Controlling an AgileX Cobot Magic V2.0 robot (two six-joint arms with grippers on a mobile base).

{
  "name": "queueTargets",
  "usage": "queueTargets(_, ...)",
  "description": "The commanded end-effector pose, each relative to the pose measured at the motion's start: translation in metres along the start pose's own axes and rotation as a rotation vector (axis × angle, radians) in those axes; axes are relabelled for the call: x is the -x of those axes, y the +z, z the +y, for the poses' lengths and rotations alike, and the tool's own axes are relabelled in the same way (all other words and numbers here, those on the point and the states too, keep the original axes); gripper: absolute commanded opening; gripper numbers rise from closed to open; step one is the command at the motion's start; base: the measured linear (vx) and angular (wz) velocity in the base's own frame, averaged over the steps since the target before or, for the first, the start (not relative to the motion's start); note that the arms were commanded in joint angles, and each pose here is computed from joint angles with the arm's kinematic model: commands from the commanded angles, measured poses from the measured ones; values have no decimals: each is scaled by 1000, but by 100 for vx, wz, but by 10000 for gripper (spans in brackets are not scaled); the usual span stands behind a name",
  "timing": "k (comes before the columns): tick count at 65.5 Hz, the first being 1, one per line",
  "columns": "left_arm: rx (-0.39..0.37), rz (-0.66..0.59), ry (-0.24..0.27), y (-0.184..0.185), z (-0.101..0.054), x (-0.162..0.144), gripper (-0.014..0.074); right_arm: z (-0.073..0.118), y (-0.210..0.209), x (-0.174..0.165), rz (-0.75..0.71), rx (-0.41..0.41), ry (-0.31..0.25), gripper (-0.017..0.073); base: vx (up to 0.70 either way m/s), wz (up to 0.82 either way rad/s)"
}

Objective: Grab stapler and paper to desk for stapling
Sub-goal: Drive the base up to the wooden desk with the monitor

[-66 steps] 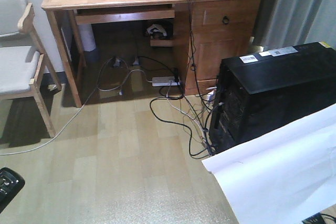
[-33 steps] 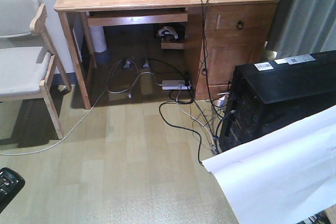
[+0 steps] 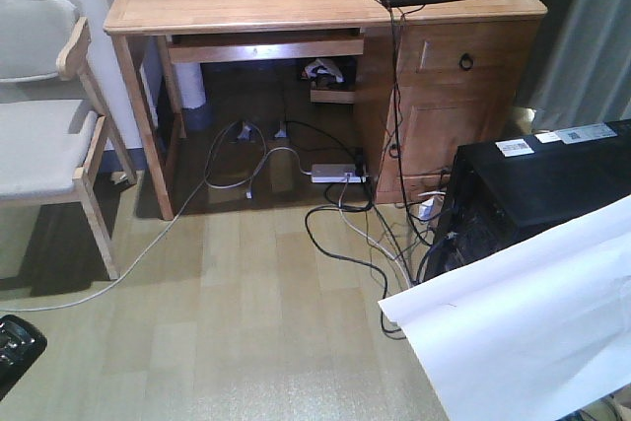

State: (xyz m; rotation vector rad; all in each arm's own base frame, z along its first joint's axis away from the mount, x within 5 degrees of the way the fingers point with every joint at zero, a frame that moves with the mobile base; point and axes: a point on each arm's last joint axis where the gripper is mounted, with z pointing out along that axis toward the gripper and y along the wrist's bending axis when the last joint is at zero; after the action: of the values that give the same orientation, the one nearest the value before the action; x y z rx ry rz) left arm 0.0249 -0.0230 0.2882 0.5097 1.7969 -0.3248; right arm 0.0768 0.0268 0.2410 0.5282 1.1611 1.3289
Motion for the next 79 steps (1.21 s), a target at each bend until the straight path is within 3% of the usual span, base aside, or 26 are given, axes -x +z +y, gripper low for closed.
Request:
queueTargets(1,13,-132,-15,-4,2,18,-7,5,0,1,-10,63,-15,-9,21,-1)
queueTargets(79,13,-132,-15,-4,2,18,-7,5,0,1,-10,63,-15,-9,24,3)
